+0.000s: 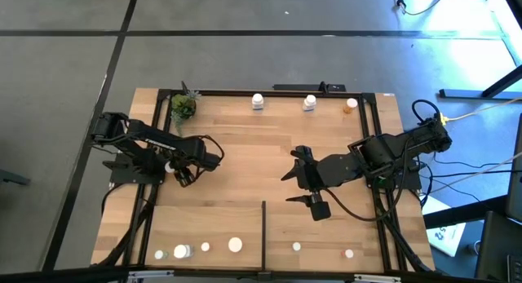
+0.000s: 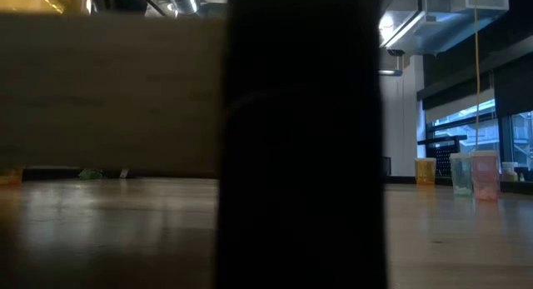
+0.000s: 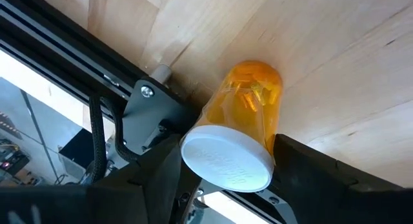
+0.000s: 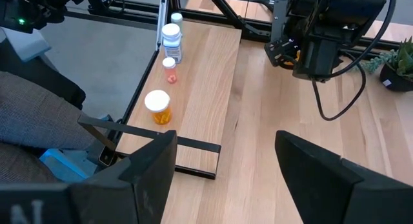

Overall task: Pick and place medicine bottles onto shelf by color
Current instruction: Put the bottom orange pill bottle on the shelf aligned with the other orange pill bottle

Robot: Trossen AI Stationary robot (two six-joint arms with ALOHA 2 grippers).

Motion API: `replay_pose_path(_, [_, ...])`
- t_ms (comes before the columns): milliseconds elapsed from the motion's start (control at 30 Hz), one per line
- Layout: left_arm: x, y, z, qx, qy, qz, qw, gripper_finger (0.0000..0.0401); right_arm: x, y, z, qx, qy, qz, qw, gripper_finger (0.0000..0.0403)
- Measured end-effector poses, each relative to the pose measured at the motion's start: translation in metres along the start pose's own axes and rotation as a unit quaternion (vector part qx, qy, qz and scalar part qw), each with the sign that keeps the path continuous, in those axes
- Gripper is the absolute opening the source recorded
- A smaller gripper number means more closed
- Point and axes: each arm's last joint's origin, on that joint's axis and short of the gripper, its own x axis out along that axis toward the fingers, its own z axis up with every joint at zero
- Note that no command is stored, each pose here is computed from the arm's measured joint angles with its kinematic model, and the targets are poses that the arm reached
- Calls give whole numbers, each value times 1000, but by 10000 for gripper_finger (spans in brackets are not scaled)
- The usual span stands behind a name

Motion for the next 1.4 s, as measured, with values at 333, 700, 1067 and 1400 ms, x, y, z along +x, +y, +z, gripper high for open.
replay_pose_path(333, [-33,-8,3,8,-51,-24,998,232,0,0,0,1,0,1,1000,264])
replay_pose_path(700, [-79,-27,-12,49,-140,-41,988,233,0,3,0,0,5,42,999,264])
replay_pose_path(1067, [-112,-48,-40,118,-222,-54,966,233,-1,5,-1,-1,9,72,997,264])
replay_pose_path(1400, [-135,-57,-61,166,-273,-70,945,234,-1,5,-4,25,29,69,997,264])
